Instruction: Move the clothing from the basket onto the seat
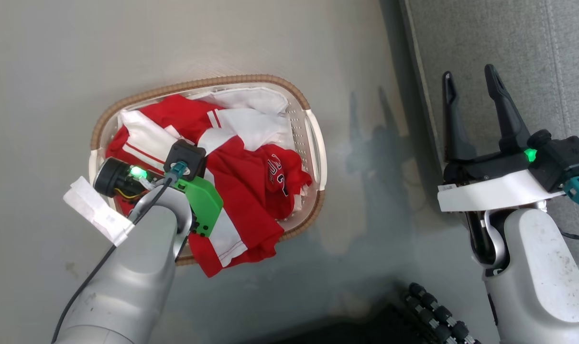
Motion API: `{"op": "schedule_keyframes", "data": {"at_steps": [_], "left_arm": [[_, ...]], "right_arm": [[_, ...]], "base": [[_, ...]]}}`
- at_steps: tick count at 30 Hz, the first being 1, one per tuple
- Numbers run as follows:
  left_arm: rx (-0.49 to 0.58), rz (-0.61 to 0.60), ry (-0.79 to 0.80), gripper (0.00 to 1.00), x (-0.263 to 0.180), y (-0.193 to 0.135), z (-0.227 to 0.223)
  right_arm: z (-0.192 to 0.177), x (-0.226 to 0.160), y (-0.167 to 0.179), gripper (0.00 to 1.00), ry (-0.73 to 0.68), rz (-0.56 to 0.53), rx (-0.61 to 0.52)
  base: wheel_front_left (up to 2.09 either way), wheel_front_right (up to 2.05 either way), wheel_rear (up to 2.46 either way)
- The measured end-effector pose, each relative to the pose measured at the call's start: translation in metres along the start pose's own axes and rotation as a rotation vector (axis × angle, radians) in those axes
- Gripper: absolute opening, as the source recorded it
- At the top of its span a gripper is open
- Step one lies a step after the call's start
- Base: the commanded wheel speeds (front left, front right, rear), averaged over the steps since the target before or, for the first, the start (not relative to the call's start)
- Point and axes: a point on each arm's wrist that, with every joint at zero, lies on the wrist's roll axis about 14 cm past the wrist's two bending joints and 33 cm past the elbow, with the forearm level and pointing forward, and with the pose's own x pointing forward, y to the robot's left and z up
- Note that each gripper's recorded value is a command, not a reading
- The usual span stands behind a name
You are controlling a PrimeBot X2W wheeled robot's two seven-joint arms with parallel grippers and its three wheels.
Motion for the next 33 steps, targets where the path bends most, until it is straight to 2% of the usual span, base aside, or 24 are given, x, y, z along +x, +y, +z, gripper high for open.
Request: {"op": "schedule_keyframes", "data": {"at_steps": [8,17,26,33], "left_arm": [[0.01,0.005,-0.132,0.0,-0.018,-0.007,0.046],[0.101,0.016,-0.351,0.0,-0.061,-0.012,0.128],[0.288,0.0,-0.506,0.0,-0.122,-0.03,0.199],[0.464,0.03,-0.652,0.0,-0.189,-0.043,0.279]], "right_arm": [[0.021,-0.01,0.003,1.0,-0.034,0.003,-0.018],[0.046,-0.031,0.017,1.0,-0.073,0.032,-0.034],[0.073,-0.058,0.032,1.0,-0.125,0.065,-0.037],[0.098,-0.082,0.044,1.0,-0.187,0.092,-0.039]], "base": [[0.0,0.0,0.0],[0.0,0.0,0.0],[0.0,0.0,0.0],[0.0,0.0,0.0]]}}
